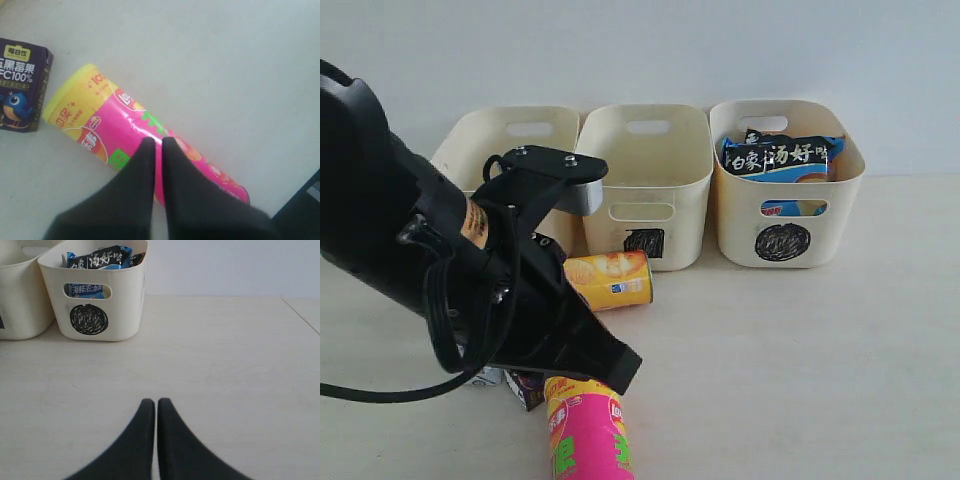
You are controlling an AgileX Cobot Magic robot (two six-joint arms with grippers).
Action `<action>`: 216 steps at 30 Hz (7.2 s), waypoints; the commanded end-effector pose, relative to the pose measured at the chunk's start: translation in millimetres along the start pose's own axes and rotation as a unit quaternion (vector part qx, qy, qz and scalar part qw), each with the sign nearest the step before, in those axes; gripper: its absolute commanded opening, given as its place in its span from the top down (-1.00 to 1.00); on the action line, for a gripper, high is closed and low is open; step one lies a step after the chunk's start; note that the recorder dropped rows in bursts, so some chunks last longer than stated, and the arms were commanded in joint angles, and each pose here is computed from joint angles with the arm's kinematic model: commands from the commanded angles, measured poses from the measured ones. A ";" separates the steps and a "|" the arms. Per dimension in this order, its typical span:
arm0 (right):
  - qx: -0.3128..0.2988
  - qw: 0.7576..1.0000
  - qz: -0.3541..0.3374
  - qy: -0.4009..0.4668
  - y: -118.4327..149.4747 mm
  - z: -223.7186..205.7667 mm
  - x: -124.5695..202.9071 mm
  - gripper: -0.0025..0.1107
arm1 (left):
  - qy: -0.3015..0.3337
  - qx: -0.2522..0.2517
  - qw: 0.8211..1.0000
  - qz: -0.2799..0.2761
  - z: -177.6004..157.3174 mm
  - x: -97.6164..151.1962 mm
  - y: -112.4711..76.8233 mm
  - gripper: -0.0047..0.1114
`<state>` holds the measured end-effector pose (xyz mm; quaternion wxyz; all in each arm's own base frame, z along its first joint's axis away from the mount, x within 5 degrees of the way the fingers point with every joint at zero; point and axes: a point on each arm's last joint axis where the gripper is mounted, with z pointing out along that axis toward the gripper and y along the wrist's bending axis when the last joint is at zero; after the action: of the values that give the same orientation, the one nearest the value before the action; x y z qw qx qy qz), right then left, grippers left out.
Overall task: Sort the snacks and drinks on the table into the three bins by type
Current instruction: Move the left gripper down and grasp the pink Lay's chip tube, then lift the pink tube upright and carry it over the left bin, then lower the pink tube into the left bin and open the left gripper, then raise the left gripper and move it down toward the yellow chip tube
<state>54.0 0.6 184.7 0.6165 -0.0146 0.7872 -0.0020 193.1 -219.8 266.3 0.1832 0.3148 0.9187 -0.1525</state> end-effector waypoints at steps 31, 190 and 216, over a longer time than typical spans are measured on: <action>0.003 1.000 -0.004 -0.004 -0.4 0.1 0.5 0.96 | 0.098 -0.040 0.976 -0.192 85.2 5.3 8.2 -0.97; 0.003 1.000 -0.004 -0.003 -0.4 0.1 0.7 0.96 | -0.065 -0.028 0.975 0.209 -14.9 -153.0 244.7 0.84; 0.003 1.000 -0.004 -0.003 -0.4 0.1 0.7 0.96 | 0.070 0.092 0.925 0.362 61.7 -112.8 166.0 0.77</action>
<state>54.0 0.6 184.7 0.6165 -0.0146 0.7872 -0.0020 402.0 -176.6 232.3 0.1393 0.6439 0.7389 -0.1418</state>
